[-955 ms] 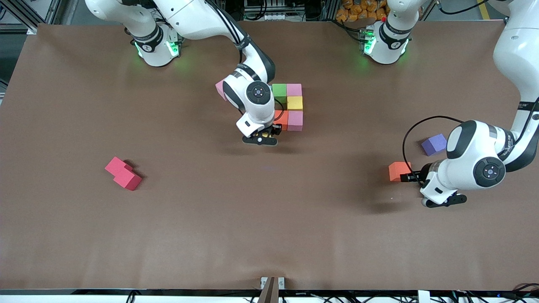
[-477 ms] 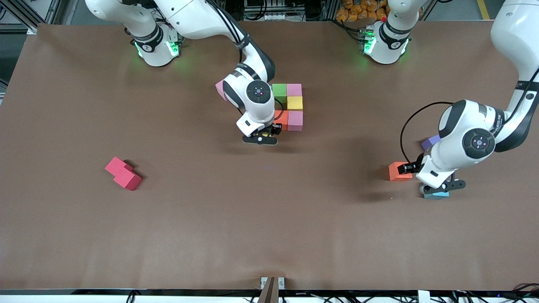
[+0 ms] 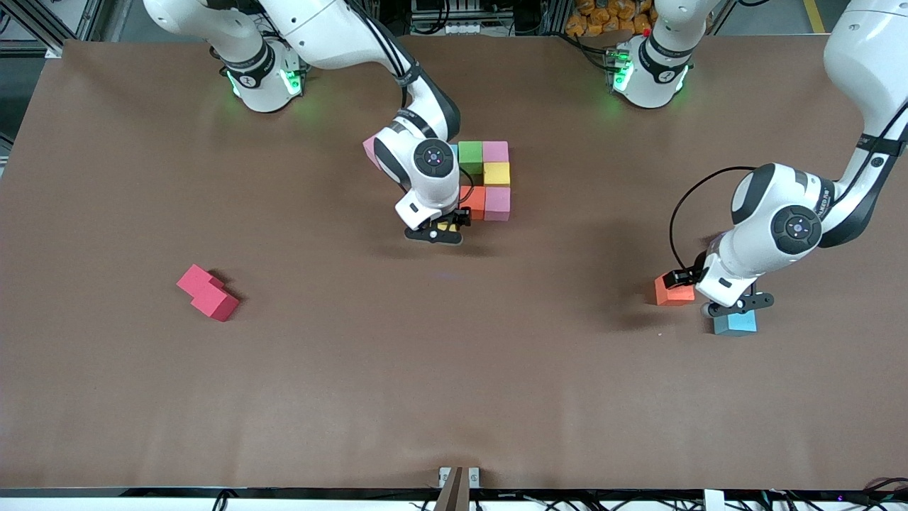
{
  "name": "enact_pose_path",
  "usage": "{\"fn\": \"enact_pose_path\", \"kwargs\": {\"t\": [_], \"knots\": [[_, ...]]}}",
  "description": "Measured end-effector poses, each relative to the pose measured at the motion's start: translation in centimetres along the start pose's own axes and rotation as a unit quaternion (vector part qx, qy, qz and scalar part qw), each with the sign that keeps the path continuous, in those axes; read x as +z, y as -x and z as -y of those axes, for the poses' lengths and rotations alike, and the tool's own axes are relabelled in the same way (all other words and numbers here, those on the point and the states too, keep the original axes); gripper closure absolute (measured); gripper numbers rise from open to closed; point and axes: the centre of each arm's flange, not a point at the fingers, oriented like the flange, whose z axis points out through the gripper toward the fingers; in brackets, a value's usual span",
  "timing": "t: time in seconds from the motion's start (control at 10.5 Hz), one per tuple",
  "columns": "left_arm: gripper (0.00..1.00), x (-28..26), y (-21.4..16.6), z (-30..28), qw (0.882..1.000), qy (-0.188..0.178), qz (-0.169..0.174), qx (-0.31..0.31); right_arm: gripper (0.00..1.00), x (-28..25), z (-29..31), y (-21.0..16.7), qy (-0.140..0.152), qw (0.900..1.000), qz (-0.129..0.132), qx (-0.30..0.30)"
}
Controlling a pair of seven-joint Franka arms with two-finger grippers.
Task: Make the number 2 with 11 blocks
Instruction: 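Grasp the orange cube with the left gripper while the right gripper places yellow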
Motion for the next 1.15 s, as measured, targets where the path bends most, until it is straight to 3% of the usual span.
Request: {"fn": "enact_pose_path", "kwargs": {"t": [0.48, 1.15], "knots": [[0.19, 0.7, 0.3, -0.1, 1.000, 0.002, 0.006, -0.001, 0.00, -1.0, 0.5, -0.5, -0.010, 0.999, -0.007, 0.035], [0.19, 4.0, -0.2, 0.0, 1.000, -0.012, -0.001, 0.024, 0.00, -7.2, -0.7, -3.3, -0.042, 0.998, -0.031, 0.027]]}}
